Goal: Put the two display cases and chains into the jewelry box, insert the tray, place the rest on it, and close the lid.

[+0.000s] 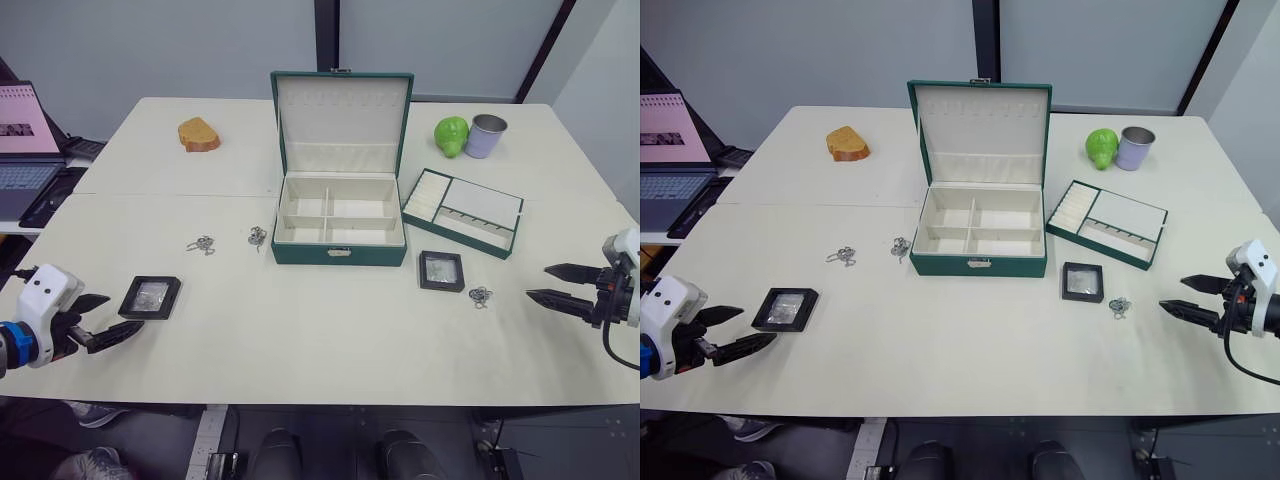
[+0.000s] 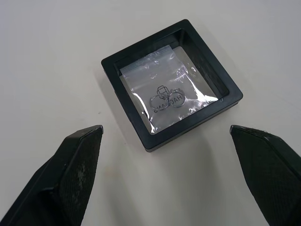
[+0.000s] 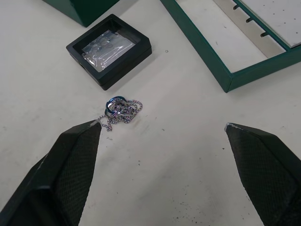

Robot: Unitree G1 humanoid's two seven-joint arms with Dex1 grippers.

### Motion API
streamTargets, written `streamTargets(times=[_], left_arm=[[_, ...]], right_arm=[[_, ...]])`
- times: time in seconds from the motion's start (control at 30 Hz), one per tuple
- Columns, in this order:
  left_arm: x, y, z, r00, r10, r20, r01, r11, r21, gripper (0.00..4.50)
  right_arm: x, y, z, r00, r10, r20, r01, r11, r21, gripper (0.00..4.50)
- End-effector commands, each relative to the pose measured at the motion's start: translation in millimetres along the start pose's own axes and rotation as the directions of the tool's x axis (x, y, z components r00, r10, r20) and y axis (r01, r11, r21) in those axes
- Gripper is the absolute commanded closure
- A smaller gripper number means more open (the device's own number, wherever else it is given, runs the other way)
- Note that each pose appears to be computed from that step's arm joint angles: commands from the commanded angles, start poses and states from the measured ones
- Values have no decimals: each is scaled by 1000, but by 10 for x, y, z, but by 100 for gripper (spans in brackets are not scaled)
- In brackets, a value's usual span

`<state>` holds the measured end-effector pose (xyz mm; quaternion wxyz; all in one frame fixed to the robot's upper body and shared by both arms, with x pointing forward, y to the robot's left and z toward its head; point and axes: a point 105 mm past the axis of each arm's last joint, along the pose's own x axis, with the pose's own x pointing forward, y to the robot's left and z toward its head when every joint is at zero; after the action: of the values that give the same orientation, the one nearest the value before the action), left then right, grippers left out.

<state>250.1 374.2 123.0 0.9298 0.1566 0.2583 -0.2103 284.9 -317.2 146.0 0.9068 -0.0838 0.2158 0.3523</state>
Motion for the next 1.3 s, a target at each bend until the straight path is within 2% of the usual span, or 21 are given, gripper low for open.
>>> streamTargets(times=[0.03,0.77,0.93,1.03,1.2,1.3], left_arm=[[-74,91,98,999,40,24,-41,999,23,0],[-67,246,147,994,98,43,-99,994,36,0],[-55,258,176,993,108,50,-110,993,45,0],[-60,291,210,990,128,60,-130,990,45,0],[-83,357,410,976,162,147,-162,987,-14,0],[25,279,720,958,138,252,-125,990,-67,0]], right_arm=[[-31,14,122,1000,8,15,-8,999,-42,3],[-33,100,36,999,41,-14,-41,999,-14,3],[-30,101,41,999,40,-9,-40,999,-11,3],[-46,124,111,998,52,33,-52,999,11,3],[-38,140,258,994,60,94,-62,998,21,3],[74,135,496,979,36,203,-34,999,-12,3]])
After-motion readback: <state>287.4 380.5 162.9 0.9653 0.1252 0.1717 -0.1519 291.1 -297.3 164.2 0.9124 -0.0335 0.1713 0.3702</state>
